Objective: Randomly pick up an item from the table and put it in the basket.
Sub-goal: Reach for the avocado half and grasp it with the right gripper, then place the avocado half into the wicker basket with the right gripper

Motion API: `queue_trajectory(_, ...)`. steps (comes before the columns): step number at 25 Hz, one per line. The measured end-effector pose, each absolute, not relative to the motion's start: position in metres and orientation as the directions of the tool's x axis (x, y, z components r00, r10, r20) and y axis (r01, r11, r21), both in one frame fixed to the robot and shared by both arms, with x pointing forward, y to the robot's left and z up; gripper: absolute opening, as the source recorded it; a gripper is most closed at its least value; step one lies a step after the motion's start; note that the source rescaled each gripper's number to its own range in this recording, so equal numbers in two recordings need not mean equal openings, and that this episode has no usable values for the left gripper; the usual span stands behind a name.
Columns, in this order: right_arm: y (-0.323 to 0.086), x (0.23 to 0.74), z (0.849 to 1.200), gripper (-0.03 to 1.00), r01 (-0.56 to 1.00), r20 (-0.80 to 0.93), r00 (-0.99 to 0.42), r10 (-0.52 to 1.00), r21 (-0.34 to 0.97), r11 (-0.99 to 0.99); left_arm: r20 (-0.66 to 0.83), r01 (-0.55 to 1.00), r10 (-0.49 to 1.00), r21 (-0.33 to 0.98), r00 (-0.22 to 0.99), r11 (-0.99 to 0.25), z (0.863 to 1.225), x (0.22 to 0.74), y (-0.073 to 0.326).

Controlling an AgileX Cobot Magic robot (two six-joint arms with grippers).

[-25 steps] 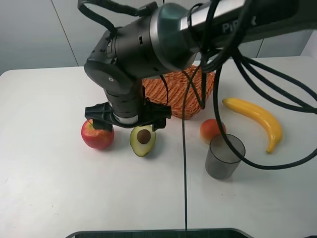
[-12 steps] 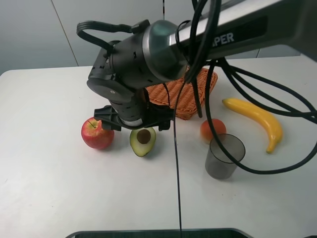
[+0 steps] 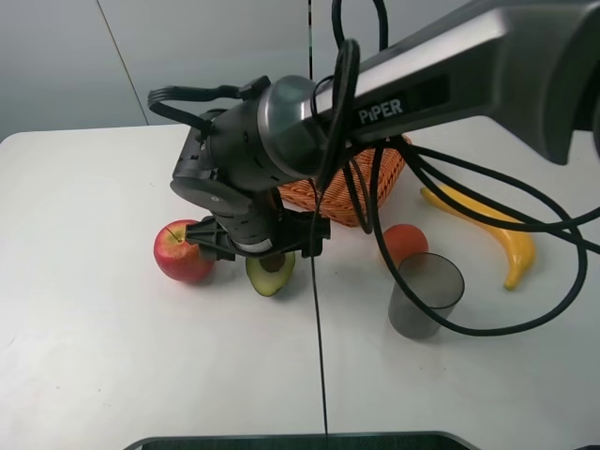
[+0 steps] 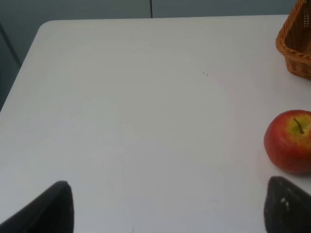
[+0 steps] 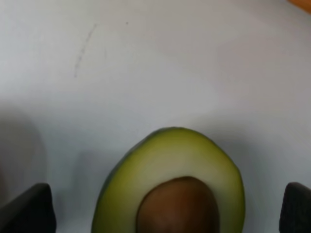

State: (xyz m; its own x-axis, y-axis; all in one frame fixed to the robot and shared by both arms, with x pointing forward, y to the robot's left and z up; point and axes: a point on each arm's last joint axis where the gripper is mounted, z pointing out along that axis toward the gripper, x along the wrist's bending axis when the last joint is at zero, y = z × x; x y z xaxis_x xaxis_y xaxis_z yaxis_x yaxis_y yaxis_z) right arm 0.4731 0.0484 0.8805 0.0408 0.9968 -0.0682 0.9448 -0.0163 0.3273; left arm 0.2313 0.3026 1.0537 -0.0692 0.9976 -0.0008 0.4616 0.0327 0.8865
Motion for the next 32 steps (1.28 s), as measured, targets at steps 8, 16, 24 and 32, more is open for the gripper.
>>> queue_trajectory(8,0.049,0.473,0.859,1.0,0.952,-0.096,0.037,0.995,0.307,-0.006,-0.001,0.462,0.998,0.887,-0.069,0.033,1.054,0.231,0.303)
queue_trajectory(16,0.05,0.473,0.858,0.42,0.952,-0.091,0.027,0.995,0.307,0.002,-0.001,0.462,0.998,0.887,-0.069,0.033,1.054,0.231,0.303)
queue_trajectory(24,0.049,0.473,0.859,0.03,0.952,-0.101,0.021,0.995,0.305,0.011,-0.001,0.462,0.998,0.887,-0.069,0.033,1.054,0.231,0.303)
queue_trajectory(32,0.049,0.473,0.859,0.03,0.952,-0.101,0.021,0.995,0.305,0.011,-0.001,0.462,0.998,0.887,-0.069,0.033,1.054,0.231,0.303)
